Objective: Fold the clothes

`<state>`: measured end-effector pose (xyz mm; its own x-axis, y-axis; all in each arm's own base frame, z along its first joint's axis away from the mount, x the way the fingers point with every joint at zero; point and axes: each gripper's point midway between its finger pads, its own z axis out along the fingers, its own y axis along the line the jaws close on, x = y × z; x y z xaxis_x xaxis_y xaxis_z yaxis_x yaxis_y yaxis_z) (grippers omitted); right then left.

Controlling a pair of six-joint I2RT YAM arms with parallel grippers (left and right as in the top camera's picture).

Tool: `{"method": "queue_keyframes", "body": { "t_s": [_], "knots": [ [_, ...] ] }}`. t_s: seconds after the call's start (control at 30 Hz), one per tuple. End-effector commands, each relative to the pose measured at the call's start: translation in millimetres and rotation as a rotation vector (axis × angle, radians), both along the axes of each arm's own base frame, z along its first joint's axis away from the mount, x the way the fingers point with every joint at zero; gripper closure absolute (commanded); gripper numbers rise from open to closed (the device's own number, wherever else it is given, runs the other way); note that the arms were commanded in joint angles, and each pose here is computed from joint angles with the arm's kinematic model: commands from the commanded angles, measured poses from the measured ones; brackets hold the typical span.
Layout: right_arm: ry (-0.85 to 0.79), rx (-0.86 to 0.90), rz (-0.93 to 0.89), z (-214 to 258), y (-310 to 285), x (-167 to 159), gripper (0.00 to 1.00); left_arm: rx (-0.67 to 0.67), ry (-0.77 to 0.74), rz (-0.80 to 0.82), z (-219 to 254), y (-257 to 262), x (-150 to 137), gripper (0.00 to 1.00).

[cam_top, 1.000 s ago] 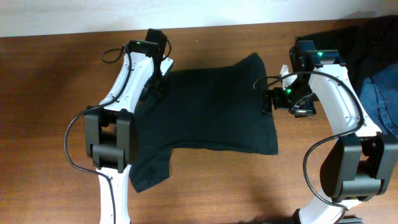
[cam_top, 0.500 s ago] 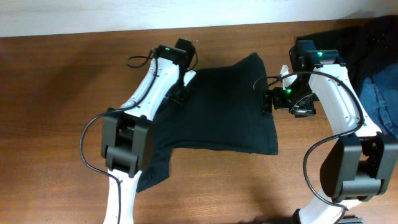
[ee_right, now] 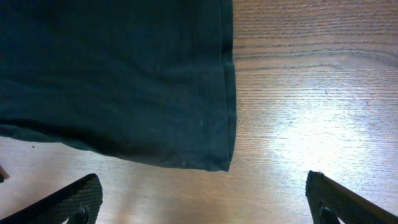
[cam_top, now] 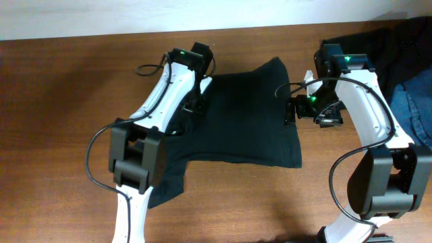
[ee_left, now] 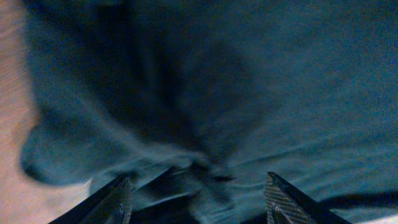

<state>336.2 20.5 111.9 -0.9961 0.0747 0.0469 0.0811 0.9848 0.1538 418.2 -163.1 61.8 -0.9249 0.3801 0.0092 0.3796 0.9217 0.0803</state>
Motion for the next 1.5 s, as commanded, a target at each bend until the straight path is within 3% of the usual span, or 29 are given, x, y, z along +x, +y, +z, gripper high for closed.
{"method": "queue_keyframes", "body": {
  "t_s": [0.0,0.13,0.27,0.43,0.57,0.9,1.0,1.13,1.27,1.4,1.47],
  "knots": [
    [-0.021,0.008,0.002,6.3,3.4,-0.5,0.01,0.014,-0.117,0.282,35.2,38.6,18.0,0.32],
    [-0.021,0.008,0.002,6.3,3.4,-0.5,0.01,-0.061,-0.079,0.502,31.8,64.0,21.5,0.30],
    [-0.021,0.008,0.002,6.3,3.4,-0.5,0.01,-0.187,-0.020,0.597,23.4,79.9,25.6,0.30],
    [-0.020,0.008,0.002,6.3,3.4,-0.5,0.02,-0.307,0.037,0.597,10.0,91.6,25.3,0.30],
    [-0.020,0.008,0.002,6.3,3.4,-0.5,0.01,-0.306,0.055,0.635,-8.6,106.5,20.9,0.29],
    [-0.020,0.008,0.002,6.3,3.4,-0.5,0.01,-0.483,0.107,0.721,-49.4,117.1,13.1,0.34],
    [-0.020,0.008,0.002,6.3,3.4,-0.5,0.01,-0.488,0.093,0.728,-49.9,122.0,16.0,0.42],
    [-0.020,0.008,0.002,6.3,3.4,-0.5,0.01,-0.500,0.056,0.721,-45.2,123.4,24.4,0.67],
    [-0.021,0.008,0.002,6.3,3.4,-0.5,0.01,-0.510,0.024,0.712,-40.4,123.9,31.0,0.85],
    [-0.020,0.008,0.002,6.3,3.4,-0.5,0.01,-0.520,-0.012,0.702,-31.2,124.3,36.7,0.99],
    [-0.020,0.008,0.001,6.3,3.4,-0.5,0.01,-0.527,-0.037,0.695,-22.5,124.7,41.0,0.99]
  ]
}}
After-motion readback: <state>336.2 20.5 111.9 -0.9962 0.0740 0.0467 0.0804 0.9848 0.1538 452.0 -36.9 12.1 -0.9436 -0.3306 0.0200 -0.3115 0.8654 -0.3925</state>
